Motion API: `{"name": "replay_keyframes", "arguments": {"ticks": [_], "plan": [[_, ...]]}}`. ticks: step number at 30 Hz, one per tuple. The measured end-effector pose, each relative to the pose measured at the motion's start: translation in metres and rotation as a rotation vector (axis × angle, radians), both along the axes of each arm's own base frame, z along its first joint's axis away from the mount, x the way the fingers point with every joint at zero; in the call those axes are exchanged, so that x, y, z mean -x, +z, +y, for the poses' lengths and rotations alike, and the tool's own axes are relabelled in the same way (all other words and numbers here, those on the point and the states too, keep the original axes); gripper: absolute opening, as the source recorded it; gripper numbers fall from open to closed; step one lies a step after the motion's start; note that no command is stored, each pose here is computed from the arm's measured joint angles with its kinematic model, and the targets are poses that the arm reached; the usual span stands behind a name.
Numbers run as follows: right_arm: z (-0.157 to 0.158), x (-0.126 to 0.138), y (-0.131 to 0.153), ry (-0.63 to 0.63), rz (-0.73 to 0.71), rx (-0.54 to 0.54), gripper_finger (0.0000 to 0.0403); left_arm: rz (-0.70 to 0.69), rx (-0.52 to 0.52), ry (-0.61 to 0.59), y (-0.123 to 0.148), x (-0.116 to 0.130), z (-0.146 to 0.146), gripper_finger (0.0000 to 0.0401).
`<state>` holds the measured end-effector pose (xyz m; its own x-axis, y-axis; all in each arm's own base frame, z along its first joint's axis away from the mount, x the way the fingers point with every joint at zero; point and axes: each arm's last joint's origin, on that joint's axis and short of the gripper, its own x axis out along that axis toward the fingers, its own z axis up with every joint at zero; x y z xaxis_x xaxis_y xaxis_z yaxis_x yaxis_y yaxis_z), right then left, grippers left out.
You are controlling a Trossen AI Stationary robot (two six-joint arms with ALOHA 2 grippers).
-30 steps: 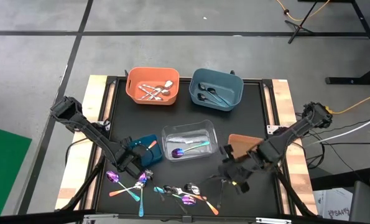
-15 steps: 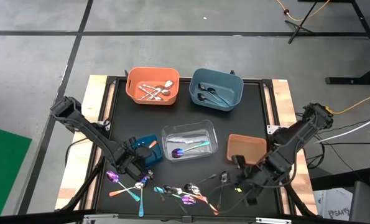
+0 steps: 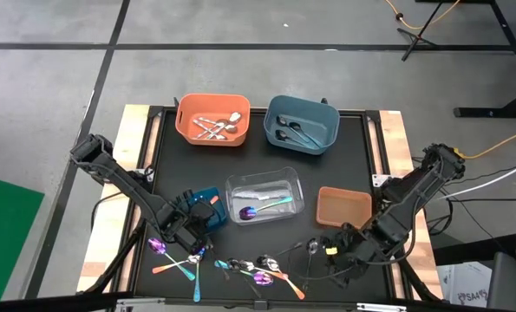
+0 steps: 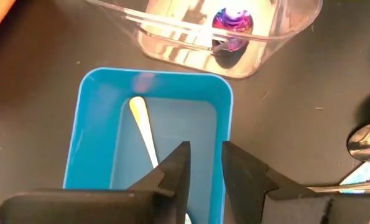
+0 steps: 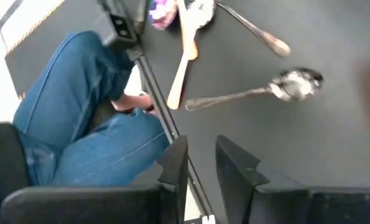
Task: Sort silverware by color (type)
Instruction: Put the black spoon into the light orange bin
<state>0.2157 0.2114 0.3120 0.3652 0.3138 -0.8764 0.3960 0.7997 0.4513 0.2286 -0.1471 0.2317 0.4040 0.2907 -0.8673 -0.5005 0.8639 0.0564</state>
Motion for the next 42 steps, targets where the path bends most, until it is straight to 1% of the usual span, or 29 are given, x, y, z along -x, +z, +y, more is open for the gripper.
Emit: {"name": "replay_keyframes", "arguments": {"ticks": [4, 8, 11, 14, 17, 21, 27, 35, 42], "plan": [[-0.003, 0.002, -0.004, -0.092, 0.069, 0.008, 0.0095, -0.007, -0.010, 0.002, 0.000, 0.000, 0.000, 0.0085], [0.000, -0.001, -0.015, -0.251, 0.134, 0.021, 0.0134, -0.019, -0.026, 0.006, 0.000, 0.000, 0.001, 0.0085], [0.005, -0.007, -0.025, -0.354, 0.161, 0.023, 0.0155, -0.030, -0.040, 0.010, 0.001, -0.001, 0.001, 0.0085], [0.011, -0.015, -0.039, -0.440, 0.167, 0.044, 0.0165, -0.030, -0.040, 0.010, 0.001, -0.001, 0.001, 0.0085], [0.017, -0.023, -0.053, -0.510, 0.168, 0.059, 0.0167, -0.030, -0.040, 0.010, 0.001, -0.001, 0.001, 0.0085], [0.024, -0.029, -0.073, -0.588, 0.212, 0.089, 0.0167, -0.034, -0.045, 0.012, 0.001, -0.001, 0.001, 0.0085], [0.032, -0.037, -0.100, -0.639, 0.258, 0.130, 0.0167, -0.070, -0.095, 0.023, 0.002, -0.002, 0.003, 0.0085], [0.040, -0.045, -0.126, -0.635, 0.291, 0.151, 0.0168, -0.072, -0.097, 0.024, 0.002, -0.002, 0.003, 0.0085], [0.044, -0.049, -0.141, -0.636, 0.301, 0.174, 0.0168, -0.073, -0.097, 0.024, 0.002, -0.002, 0.002, 0.0085]]}}
